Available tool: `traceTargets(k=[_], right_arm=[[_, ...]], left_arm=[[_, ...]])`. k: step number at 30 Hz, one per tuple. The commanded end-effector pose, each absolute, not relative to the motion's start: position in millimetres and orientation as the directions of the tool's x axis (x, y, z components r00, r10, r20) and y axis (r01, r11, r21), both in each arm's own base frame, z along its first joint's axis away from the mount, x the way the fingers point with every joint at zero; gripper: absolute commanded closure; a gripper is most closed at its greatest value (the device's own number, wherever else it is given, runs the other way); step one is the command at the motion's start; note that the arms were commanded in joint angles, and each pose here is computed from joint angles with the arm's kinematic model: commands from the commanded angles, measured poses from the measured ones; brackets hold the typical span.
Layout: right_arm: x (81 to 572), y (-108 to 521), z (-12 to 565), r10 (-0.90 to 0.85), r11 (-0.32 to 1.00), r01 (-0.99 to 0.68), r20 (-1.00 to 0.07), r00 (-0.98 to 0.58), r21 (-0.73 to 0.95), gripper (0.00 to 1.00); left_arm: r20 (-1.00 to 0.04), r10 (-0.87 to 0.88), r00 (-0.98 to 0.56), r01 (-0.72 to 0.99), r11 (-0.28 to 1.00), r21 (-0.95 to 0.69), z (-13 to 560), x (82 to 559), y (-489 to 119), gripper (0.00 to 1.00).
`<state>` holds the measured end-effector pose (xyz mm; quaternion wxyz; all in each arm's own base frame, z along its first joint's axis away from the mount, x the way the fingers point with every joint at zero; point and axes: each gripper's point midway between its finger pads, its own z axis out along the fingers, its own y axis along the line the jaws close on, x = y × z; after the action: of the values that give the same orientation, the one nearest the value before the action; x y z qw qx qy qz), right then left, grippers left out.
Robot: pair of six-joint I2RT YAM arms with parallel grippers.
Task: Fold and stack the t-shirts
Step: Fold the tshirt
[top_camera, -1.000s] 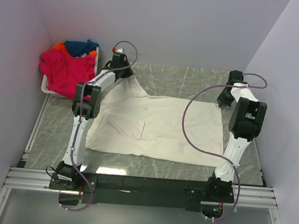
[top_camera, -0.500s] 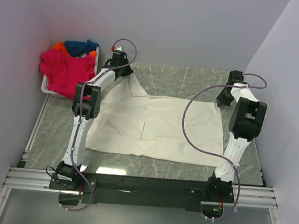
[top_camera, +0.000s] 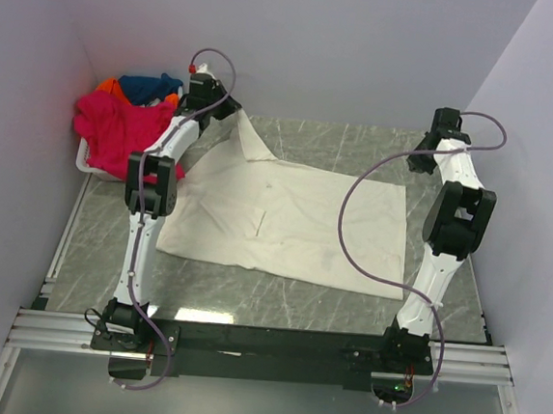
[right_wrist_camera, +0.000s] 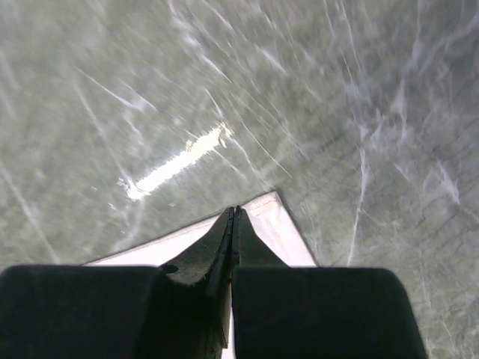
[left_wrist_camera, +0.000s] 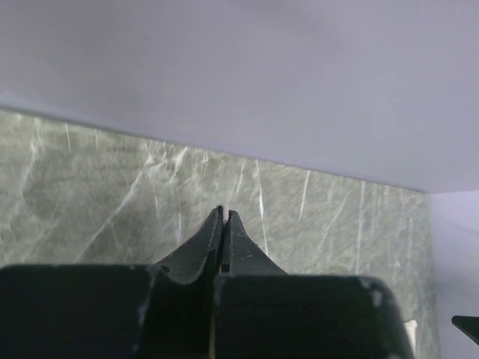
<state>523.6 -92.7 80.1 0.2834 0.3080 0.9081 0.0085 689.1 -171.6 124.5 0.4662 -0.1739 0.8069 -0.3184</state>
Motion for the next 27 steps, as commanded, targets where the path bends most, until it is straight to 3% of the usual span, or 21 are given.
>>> traceTargets(k=[1, 7, 14, 17, 21, 24, 27], right_arm=[[535, -95, 98, 0.574, 0.803, 0.557, -0.529, -0.625, 0.212, 1.00], [534, -89, 113, 0.575, 0.806, 0.537, -0.550, -0.606, 0.251, 1.00], [523, -82, 88, 0.575, 0.811, 0.529, -0.506, -0.643, 0.250, 1.00], [524, -86, 76, 0.578, 0.808, 0.544, -0.486, -0.656, 0.225, 0.91], [520, -93, 53, 0.572, 0.807, 0.568, -0.458, -0.681, 0.163, 0.69], [514, -97, 40, 0.567, 0.806, 0.579, -0.437, -0.698, 0.123, 0.62], [510, -96, 28, 0.568, 0.807, 0.580, -0.408, -0.715, 0.107, 0.61]], left_arm=[[-0.680, -0.601, -0.419, 0.157, 0.690, -0.706, 193, 698, -174, 1.00], [-0.667, -0.616, -0.419, 0.159, 0.674, -0.722, 221, 679, -171, 1.00], [-0.527, -0.656, -0.540, -0.016, 0.635, -0.773, 185, 644, -170, 1.00], [-0.483, -0.659, -0.577, -0.052, 0.619, -0.784, 178, 634, -172, 1.00], [-0.480, -0.653, -0.586, -0.057, 0.624, -0.779, 181, 625, -172, 1.00], [-0.488, -0.643, -0.591, -0.060, 0.638, -0.768, 182, 620, -170, 1.00], [-0.492, -0.635, -0.596, -0.057, 0.645, -0.762, 184, 617, -170, 1.00]])
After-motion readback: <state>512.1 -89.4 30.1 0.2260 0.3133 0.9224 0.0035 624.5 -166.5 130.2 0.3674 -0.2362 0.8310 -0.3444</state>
